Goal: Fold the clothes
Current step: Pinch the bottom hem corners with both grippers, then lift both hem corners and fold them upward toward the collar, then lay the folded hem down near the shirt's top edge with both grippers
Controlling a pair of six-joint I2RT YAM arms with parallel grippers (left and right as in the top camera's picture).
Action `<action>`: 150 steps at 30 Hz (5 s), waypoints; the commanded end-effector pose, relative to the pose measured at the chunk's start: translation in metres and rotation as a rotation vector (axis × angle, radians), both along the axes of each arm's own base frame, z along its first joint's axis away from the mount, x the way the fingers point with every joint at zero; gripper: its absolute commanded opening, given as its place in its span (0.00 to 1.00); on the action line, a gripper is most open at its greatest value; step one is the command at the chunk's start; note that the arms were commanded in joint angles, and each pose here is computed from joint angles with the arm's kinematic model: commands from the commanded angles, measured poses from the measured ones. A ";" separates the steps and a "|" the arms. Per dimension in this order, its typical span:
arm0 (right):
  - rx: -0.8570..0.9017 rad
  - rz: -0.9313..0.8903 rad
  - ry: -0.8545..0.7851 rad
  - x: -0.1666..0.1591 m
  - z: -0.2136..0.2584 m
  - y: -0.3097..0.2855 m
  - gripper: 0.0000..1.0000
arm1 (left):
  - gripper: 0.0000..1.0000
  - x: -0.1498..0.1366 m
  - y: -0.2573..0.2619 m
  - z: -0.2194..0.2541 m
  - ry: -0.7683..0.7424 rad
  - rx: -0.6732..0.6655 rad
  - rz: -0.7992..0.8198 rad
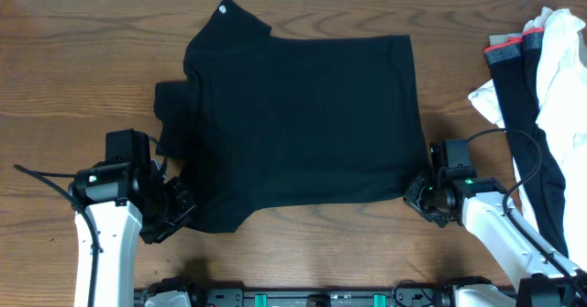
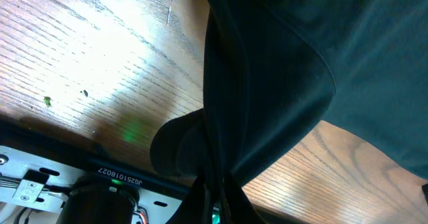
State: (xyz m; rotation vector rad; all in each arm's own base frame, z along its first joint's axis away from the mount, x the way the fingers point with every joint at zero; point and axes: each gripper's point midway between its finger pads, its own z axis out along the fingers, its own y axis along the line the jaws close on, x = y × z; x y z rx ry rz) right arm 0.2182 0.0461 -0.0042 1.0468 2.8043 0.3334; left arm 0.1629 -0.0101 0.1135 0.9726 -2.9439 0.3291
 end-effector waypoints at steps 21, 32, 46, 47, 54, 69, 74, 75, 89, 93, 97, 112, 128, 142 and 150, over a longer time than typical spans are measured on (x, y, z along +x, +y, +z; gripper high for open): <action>0.005 0.113 -0.096 0.009 0.024 -0.006 0.49 | 0.07 0.000 0.000 0.003 -0.007 -0.004 -0.014; 0.004 0.051 0.009 -0.015 -0.006 -0.010 0.40 | 0.07 0.000 0.000 0.003 -0.006 -0.004 -0.014; -0.032 0.191 -0.114 0.016 0.031 -0.009 0.03 | 0.06 -0.003 -0.001 0.007 0.004 -0.007 -0.014; -0.034 0.194 -0.120 0.017 0.040 -0.009 0.02 | 0.06 -0.004 -0.001 0.009 0.004 -0.007 -0.013; -0.041 0.194 -0.126 0.009 0.099 -0.010 0.01 | 0.06 -0.015 -0.004 0.032 -0.030 -0.005 -0.013; -0.018 0.235 -0.118 -0.020 0.143 -0.006 0.03 | 0.06 -0.011 -0.004 0.075 -0.187 0.015 -0.014; -0.029 0.255 -0.169 0.008 0.138 -0.005 0.05 | 0.06 0.024 -0.002 0.068 -0.221 -0.003 -0.018; -0.029 0.255 -0.171 0.014 0.136 -0.005 0.05 | 0.06 0.031 -0.003 0.066 -0.221 -0.012 -0.019; -0.080 0.133 -0.214 0.091 0.093 -0.044 0.05 | 0.06 0.151 -0.009 0.088 -0.531 -0.105 -0.103; -0.099 0.068 -0.243 0.100 0.093 -0.066 0.05 | 0.06 0.177 -0.006 0.105 -0.653 -0.076 -0.131; -0.108 0.035 -0.268 0.105 0.096 -0.077 0.05 | 0.06 0.192 -0.003 0.111 -0.716 -0.059 -0.143; -0.111 0.048 -0.294 0.126 0.082 -0.079 0.06 | 0.06 0.222 0.001 0.073 -0.674 -0.040 -0.190; -0.036 0.176 -0.414 0.151 0.087 -0.060 0.49 | 0.36 0.199 0.004 0.039 -0.502 -0.041 -0.205; 0.118 0.276 -0.244 0.104 0.072 -0.031 0.54 | 0.36 0.098 -0.020 -0.045 -0.099 -0.061 -0.266; 0.122 0.317 -0.237 0.099 0.071 -0.029 0.54 | 0.47 0.092 -0.021 -0.084 -0.116 -0.061 -0.188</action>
